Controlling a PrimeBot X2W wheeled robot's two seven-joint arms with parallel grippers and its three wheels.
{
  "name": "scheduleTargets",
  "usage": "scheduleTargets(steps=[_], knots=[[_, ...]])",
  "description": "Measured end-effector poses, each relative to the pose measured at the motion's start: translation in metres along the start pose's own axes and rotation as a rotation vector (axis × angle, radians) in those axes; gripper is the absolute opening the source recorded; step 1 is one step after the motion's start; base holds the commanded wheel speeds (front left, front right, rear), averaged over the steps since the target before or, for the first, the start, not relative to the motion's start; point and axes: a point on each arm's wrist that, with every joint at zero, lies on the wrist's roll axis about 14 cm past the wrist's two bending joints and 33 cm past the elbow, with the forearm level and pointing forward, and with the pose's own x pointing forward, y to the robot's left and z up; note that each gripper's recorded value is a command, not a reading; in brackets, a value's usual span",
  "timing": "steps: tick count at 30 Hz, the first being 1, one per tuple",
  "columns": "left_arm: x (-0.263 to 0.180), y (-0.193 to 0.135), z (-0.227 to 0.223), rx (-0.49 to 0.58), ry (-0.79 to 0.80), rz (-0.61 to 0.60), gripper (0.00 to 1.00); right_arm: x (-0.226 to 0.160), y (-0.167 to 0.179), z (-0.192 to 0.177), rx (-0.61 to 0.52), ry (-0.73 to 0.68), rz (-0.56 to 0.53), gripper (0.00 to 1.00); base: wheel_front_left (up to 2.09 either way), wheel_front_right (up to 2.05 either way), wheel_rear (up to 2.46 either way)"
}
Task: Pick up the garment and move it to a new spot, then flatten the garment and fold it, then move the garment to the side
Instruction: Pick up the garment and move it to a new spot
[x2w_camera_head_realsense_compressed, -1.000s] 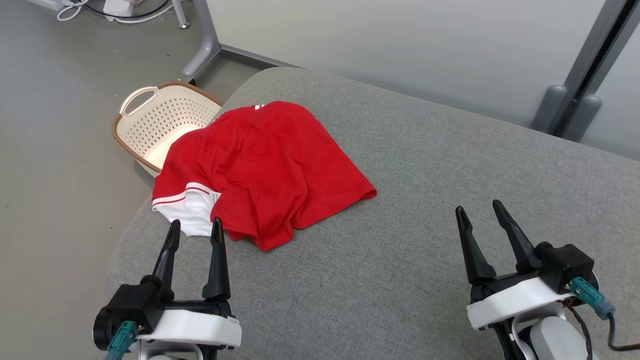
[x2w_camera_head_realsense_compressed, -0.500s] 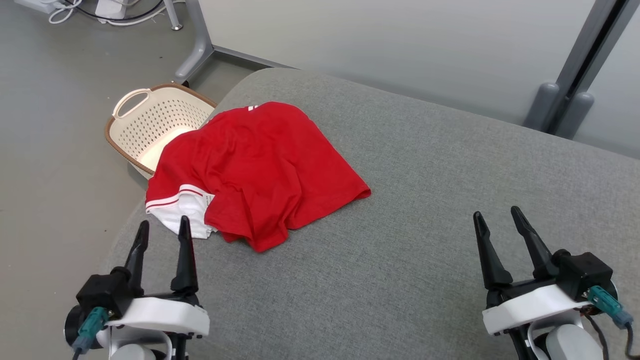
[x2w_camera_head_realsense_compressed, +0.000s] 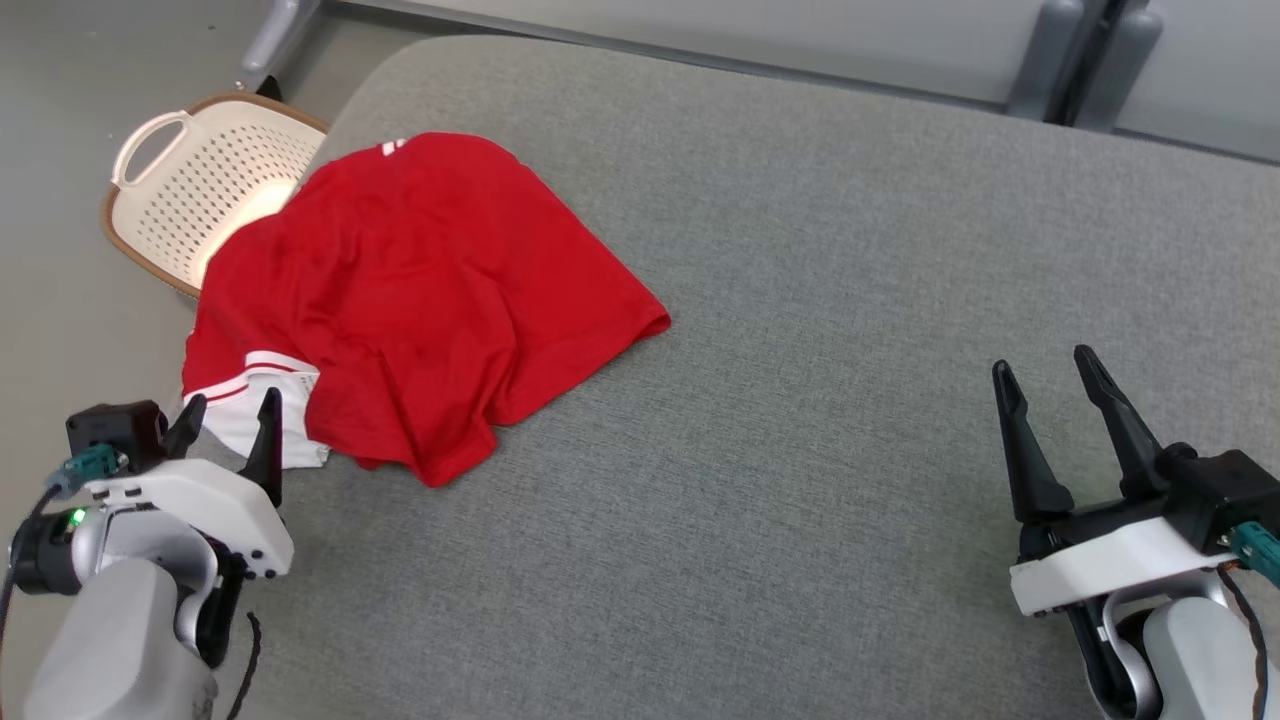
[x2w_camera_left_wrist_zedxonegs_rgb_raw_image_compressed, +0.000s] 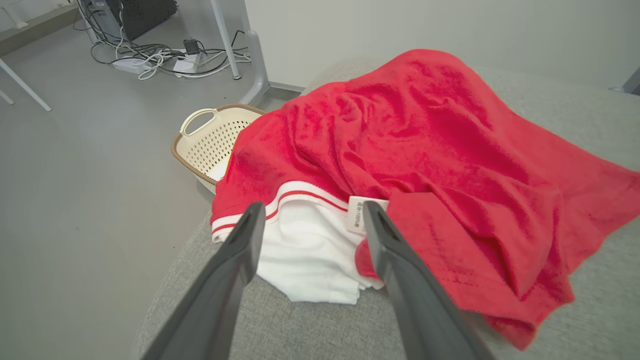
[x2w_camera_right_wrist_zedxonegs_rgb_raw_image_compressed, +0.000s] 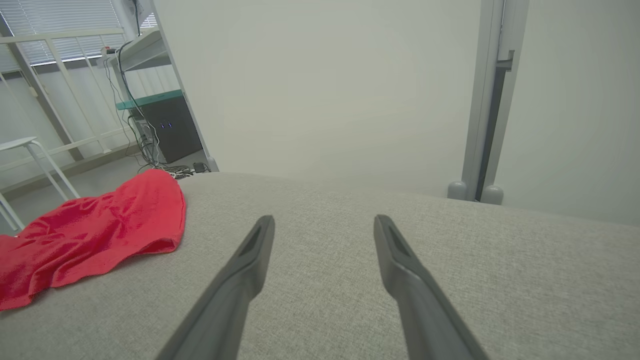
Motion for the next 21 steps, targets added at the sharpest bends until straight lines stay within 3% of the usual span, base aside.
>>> scheduleTargets(steps=[14,21], knots=[[0.065,0.002,-0.042,0.206,0.331,0.022,1.00,-0.005,-0.055,-0.026,-0.018,0.066,-0.090,1.00,0.00,0.00,0.00],[0.077,-0.005,-0.063,0.207,0.463,0.025,1.00,-0.016,-0.071,-0.037,-0.014,0.097,-0.130,1.00,0.00,0.00,0.00]])
